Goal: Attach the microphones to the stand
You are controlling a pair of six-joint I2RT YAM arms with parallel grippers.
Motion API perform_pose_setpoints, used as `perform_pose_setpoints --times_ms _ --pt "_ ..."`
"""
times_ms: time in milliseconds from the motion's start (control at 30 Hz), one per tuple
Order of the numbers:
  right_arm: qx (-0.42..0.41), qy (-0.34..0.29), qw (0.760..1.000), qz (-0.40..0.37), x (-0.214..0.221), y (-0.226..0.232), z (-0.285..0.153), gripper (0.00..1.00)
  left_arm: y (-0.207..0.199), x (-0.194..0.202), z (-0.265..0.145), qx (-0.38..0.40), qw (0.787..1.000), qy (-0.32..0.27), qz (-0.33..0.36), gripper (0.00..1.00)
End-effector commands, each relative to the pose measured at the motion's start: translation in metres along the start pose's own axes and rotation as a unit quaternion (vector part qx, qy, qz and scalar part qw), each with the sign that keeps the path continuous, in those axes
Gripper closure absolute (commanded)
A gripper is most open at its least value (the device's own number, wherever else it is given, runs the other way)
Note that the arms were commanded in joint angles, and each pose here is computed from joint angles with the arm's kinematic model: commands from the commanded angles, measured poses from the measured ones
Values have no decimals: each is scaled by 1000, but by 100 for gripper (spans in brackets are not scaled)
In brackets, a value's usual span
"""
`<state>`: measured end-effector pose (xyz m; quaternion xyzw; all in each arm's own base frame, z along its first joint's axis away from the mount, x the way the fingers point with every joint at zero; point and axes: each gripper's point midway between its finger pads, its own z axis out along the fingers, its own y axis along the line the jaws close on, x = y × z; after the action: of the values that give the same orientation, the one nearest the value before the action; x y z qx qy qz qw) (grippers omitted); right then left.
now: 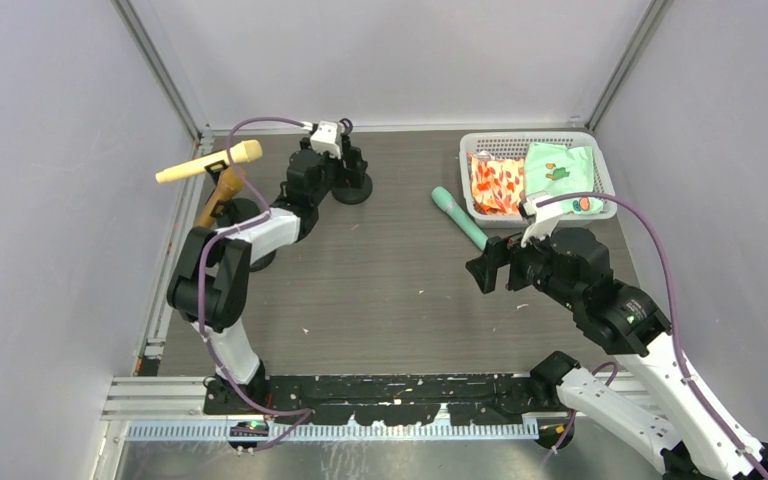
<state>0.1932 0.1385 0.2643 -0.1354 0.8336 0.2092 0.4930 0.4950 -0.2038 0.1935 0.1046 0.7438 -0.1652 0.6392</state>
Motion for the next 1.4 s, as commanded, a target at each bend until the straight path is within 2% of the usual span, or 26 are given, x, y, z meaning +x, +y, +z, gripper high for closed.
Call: perform_pose_setpoints --times_ms 0,300,600,733,800,1033,1200,1367 --pt "4 -12 1000 -12 -10 -1 -2 3 3 -25 19 31 998 -45 12 11" --pt "10 -4 1000 -17 -6 -4 -3 3 19 -23 46 44 998 -52 -2 27" --pt "16 -2 1000 -19 -4 -6 -1 3 13 -17 55 73 996 -45 -17 53" --pt "18 -1 1000 -21 -3 -8 -1 3 10 -14 48 80 996 -43 -21 78" --pt "19 0 1000 -21 -3 -8 -1 3 8 -15 42 83 995 -47 -23 84" --pt "20 -3 1000 -17 -3 -8 2 3 -3 -11 15 84 995 -39 -30 89" --pt "32 -8 999 -3 -3 -11 6 3 -16 -5 -15 43 999 -27 -7 99" --pt "49 -5 999 11 -1 -16 11 3 -32 7 -52 5 1000 -15 0 100"
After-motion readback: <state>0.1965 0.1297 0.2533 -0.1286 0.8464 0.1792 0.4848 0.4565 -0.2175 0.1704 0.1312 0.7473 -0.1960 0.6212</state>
